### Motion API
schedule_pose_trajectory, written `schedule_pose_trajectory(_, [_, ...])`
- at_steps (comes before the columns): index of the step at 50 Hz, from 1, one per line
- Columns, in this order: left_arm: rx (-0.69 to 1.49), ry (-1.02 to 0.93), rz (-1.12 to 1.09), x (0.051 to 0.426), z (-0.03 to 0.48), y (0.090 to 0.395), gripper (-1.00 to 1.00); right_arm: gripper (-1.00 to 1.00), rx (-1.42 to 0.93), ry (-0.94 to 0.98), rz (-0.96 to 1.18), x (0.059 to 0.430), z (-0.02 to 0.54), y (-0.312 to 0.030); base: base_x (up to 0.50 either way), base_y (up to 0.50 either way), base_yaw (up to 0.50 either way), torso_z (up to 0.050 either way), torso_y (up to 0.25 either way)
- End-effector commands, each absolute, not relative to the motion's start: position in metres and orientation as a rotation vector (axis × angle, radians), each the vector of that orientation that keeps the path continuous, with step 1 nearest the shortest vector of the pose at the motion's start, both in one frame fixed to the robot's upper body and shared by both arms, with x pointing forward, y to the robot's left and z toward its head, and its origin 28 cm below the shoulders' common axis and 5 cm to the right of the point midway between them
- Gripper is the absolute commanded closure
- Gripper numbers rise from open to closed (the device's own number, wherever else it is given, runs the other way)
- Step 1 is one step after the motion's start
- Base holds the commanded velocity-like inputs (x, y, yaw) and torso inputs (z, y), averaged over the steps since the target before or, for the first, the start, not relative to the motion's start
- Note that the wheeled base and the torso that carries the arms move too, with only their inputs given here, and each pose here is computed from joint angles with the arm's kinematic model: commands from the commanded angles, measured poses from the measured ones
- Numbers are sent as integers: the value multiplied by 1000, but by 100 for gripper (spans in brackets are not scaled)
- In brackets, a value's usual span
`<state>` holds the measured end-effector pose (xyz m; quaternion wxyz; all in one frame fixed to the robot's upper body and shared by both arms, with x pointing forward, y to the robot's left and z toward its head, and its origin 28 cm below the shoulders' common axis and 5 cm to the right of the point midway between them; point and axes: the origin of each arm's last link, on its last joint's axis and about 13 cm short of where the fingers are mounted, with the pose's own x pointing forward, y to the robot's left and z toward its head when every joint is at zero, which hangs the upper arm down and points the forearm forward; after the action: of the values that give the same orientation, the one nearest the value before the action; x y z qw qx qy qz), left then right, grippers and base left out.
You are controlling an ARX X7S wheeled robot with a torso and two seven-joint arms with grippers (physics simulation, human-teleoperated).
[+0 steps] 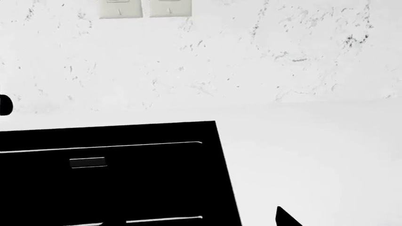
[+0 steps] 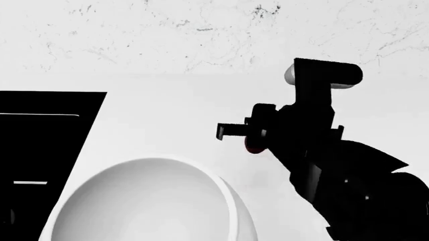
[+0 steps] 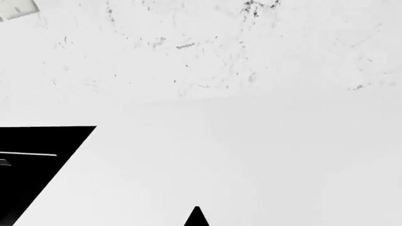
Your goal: There is a mixed pile of frozen fruits and vegetables on the counter. Locate all the frozen vegetables and place the items in a bowl on the counter. Take all the frozen fruits and defrost them in a running sink.
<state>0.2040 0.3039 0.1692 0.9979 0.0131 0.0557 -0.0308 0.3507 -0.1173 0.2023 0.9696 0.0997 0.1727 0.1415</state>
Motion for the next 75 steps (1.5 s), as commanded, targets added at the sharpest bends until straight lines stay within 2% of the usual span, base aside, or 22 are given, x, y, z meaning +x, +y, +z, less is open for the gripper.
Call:
schedule_pose_trajectory(1, [18, 80, -38, 203, 170, 304, -100, 100, -23, 60, 207, 305, 229, -132, 0, 0, 0, 0, 0])
schedule_pose_trajectory(12, [9, 80, -33, 203, 173, 303, -100, 100, -114, -89, 99, 265, 228, -162, 0, 0, 0, 0, 0])
schedule_pose_trajectory(16, [-75, 58, -6, 204, 173, 305, -100, 100, -92, -170, 90, 250, 221, -169, 0, 0, 0, 0, 0])
schedule_pose_trajectory(17, [1, 70, -5, 203, 173, 306, -100, 100, -110, -132, 94, 247, 218, -171, 0, 0, 0, 0, 0])
schedule_pose_trajectory(19, [-67, 92, -42, 203, 173, 304, -100, 100, -100, -138, 90, 245, 216, -174, 0, 0, 0, 0, 0])
schedule_pose_trajectory(24, [5, 45, -27, 206, 177, 302, -100, 100, -106, -143, 80, 237, 214, -176, 0, 0, 0, 0, 0])
schedule_pose_trajectory(30, [-14, 49, -29, 204, 180, 304, -100, 100, -99, -123, 62, 228, 208, -179, 0, 0, 0, 0, 0])
schedule_pose_trajectory(37, [-21, 59, -40, 202, 177, 302, -100, 100, -104, -98, 44, 226, 206, -180, -117, 0, 0, 0, 0])
schedule_pose_trajectory(67, [-29, 72, -45, 199, 177, 302, -100, 100, -113, -101, 12, 219, 208, -186, -500, 1, 0, 0, 0])
schedule_pose_trajectory(75, [-29, 71, -41, 198, 178, 302, -100, 100, -136, -99, 9, 218, 207, -185, -150, 420, 0, 0, 0])
